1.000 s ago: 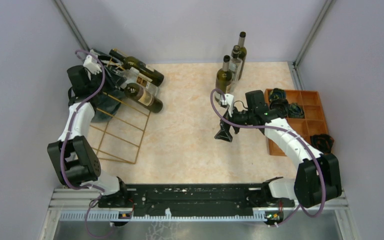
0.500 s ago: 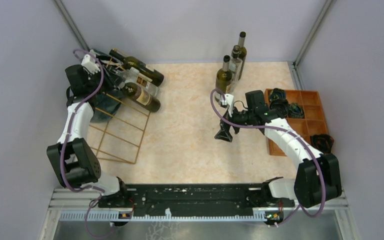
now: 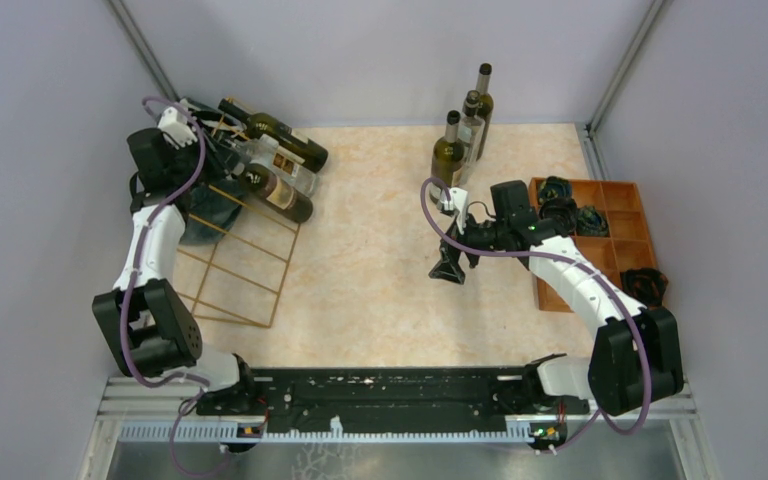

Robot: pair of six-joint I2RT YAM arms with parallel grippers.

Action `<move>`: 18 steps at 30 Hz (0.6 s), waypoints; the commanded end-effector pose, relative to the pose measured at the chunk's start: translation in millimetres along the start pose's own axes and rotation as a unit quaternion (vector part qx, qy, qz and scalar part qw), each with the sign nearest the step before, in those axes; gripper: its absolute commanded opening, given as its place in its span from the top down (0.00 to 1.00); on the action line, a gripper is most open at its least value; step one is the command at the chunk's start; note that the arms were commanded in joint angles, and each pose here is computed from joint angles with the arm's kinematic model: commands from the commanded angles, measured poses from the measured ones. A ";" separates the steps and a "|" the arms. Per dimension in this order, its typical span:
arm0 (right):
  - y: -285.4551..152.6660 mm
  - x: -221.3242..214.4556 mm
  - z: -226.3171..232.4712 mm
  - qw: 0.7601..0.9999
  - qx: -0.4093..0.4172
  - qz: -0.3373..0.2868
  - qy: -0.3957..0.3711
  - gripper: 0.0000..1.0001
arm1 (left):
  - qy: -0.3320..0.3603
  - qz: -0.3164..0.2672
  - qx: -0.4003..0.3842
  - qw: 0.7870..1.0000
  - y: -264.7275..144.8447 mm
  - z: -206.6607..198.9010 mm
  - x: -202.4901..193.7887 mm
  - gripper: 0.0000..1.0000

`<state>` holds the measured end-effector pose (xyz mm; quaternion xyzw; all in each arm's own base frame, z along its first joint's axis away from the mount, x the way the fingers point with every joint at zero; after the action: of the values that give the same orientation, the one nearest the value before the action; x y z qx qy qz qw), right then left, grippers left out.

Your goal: Put the wine bottle on the wine rack

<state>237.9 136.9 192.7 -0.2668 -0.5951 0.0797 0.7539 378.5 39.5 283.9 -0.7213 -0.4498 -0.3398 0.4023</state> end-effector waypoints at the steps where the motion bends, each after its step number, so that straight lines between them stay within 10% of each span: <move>1: -2.9 8.8 3.4 0.999 -0.001 -0.019 -0.032 0.02 | 0.018 -0.037 -0.029 0.999 1.7 -10.1 30.4 1.00; 9: -1.5 8.3 3.6 0.999 0.002 -0.017 -0.032 0.02 | -0.003 0.006 -0.023 1.000 13.4 -1.1 21.7 0.95; 18: -1.3 8.1 3.9 0.999 0.002 -0.016 -0.033 0.02 | -0.007 0.010 0.032 0.999 25.9 18.2 17.0 0.56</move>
<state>236.5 138.1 191.0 -0.2653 -0.5963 0.0838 0.7530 401.8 45.8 276.0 -0.7382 -0.4377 -0.3088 0.4101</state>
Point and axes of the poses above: each gripper's point midway between its finger pads, its own y axis out along the fingers, its own z axis along the line the jaws close on, x = y × z, the point moved 8 cm from there along -y, back along the fingers
